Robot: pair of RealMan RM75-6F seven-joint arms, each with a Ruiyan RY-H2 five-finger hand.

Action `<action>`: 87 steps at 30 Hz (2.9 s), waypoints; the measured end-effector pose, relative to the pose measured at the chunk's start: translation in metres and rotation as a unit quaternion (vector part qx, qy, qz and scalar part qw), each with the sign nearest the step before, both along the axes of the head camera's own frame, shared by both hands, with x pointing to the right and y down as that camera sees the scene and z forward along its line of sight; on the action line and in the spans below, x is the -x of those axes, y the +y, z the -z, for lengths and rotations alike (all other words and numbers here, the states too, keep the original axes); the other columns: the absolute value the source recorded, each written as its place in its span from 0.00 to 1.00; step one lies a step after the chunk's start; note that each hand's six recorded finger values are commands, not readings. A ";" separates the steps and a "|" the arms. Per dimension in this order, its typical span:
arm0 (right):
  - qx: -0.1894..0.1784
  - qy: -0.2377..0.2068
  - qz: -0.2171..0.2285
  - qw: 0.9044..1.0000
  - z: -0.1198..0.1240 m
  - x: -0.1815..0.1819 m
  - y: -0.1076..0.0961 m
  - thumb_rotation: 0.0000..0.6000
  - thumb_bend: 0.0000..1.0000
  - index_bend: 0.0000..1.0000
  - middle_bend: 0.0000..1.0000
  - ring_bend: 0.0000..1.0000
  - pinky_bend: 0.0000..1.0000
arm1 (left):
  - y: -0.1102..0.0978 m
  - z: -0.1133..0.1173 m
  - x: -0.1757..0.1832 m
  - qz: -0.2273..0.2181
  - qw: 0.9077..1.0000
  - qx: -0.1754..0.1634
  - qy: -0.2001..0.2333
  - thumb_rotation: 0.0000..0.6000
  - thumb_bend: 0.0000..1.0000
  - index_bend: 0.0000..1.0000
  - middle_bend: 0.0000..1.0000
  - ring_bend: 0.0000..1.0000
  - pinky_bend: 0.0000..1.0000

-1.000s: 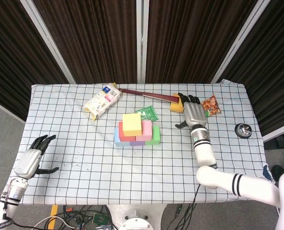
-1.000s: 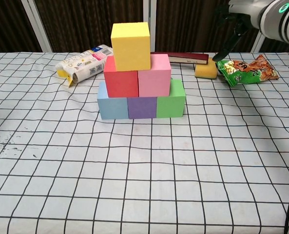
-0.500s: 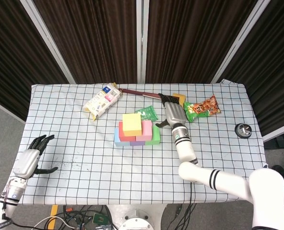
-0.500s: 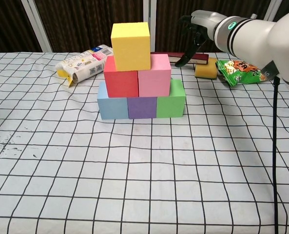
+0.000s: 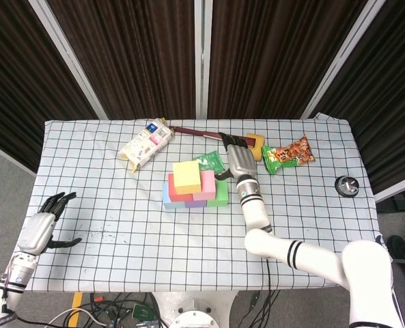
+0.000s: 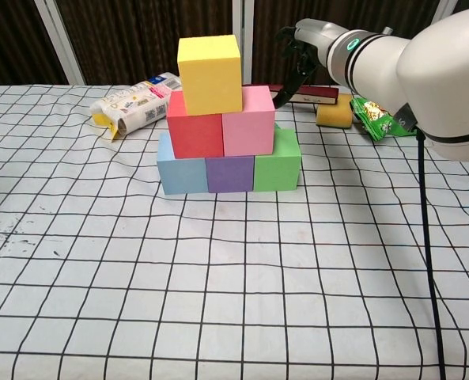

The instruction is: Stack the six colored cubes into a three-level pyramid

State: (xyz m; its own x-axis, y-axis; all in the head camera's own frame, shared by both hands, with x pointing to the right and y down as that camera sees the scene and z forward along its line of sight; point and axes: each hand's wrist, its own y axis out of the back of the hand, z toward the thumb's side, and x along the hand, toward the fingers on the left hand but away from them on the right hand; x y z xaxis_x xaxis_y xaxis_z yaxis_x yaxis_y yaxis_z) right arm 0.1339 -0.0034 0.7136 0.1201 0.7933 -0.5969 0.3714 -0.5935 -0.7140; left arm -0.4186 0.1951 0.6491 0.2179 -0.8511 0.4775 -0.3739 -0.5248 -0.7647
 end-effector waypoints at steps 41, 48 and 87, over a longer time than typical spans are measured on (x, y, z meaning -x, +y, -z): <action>0.045 0.064 -0.020 0.997 -0.042 -0.050 0.023 1.00 0.00 0.00 0.12 0.00 0.00 | 0.000 -0.002 0.003 0.001 1.000 0.004 0.000 1.00 0.00 0.06 0.11 0.02 0.07; 0.047 0.061 -0.026 0.997 -0.048 -0.045 0.022 1.00 0.00 0.00 0.12 0.00 0.00 | 0.001 -0.002 0.005 0.003 1.000 0.004 0.000 1.00 0.00 0.06 0.11 0.02 0.07; 0.040 0.051 -0.030 0.997 -0.056 -0.029 0.016 1.00 0.00 0.00 0.13 0.00 0.00 | -0.001 -0.002 0.008 0.006 1.000 0.004 0.000 1.00 0.00 0.06 0.11 0.02 0.07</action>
